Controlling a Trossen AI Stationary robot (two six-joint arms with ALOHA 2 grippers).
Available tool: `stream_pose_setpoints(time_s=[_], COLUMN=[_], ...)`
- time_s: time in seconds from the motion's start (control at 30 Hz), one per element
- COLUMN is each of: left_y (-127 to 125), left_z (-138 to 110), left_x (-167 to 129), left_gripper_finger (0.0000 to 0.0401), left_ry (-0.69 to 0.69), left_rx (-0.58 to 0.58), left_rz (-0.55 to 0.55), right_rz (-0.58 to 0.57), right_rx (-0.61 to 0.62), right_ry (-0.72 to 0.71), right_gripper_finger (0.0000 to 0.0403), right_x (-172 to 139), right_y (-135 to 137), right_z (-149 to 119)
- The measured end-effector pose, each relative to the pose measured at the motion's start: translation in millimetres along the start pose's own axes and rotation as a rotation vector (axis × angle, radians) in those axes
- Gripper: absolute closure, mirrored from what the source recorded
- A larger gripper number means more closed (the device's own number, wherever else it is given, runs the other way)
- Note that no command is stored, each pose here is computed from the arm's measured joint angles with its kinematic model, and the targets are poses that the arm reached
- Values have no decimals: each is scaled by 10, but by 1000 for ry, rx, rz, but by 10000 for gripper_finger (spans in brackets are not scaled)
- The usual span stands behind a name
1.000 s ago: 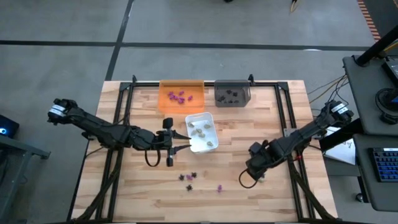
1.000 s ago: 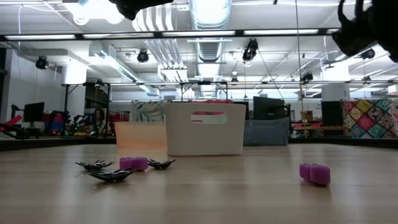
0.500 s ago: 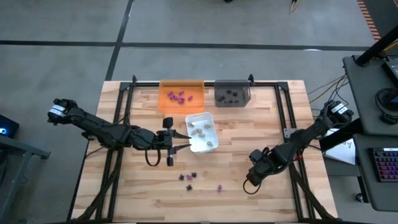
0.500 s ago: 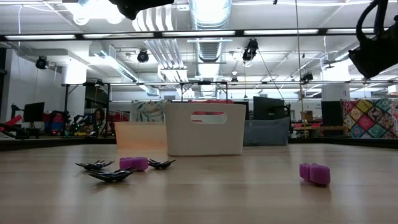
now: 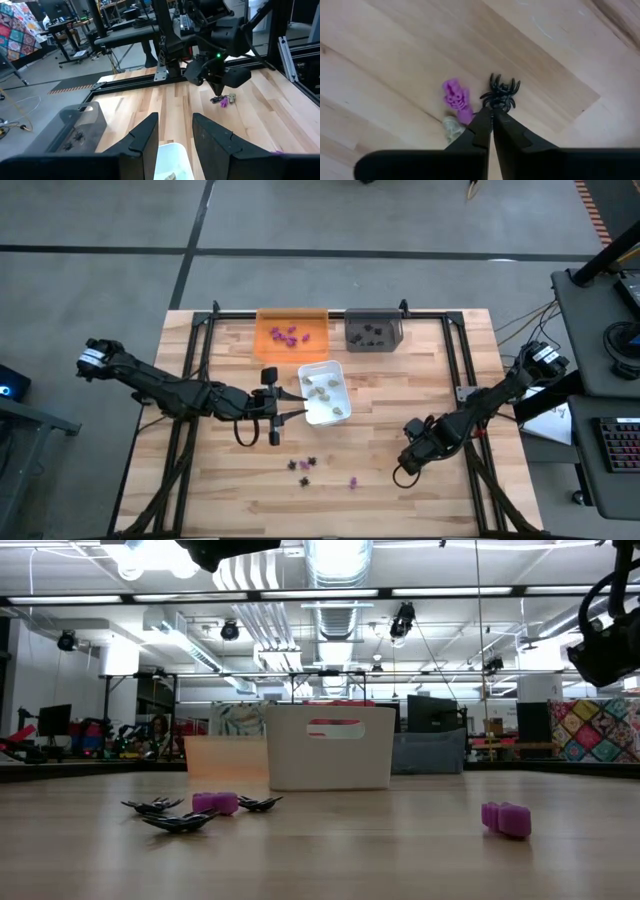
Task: Sort Halloween decoration
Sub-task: Put the black spider toy into the black bin
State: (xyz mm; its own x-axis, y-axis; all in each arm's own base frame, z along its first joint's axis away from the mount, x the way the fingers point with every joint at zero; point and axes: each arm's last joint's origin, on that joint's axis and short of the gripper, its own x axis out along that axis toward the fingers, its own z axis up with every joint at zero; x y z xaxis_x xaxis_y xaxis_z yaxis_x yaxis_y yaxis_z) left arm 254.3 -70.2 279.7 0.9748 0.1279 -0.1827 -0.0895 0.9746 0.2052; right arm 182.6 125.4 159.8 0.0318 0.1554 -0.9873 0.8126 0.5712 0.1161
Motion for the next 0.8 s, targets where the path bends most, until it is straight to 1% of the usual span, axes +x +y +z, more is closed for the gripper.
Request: stream_pose_setpoints(time_s=[0.13,0.27,0.4,0.6,0.8], left_y=[0,0,0,6,6], left_z=[0,0,0,3,0], left_x=[0,0,0,2,29], left_gripper_finger=[299,299,299,299,299], left_ry=[0,0,0,-3,-11], left_rx=[0,0,0,-2,-7], left_rz=[0,0,0,3,8], right_rz=[16,1,0,-9,-13], right_rx=[3,12,6,-7,-74], right_ry=[0,-4,-48,-245,-351], right_gripper_finger=[394,394,394,394,394], right_x=[63,102,104,93,14], right_y=[-26,-67,-69,-73,-55], right_z=[6,11,25,112,240])
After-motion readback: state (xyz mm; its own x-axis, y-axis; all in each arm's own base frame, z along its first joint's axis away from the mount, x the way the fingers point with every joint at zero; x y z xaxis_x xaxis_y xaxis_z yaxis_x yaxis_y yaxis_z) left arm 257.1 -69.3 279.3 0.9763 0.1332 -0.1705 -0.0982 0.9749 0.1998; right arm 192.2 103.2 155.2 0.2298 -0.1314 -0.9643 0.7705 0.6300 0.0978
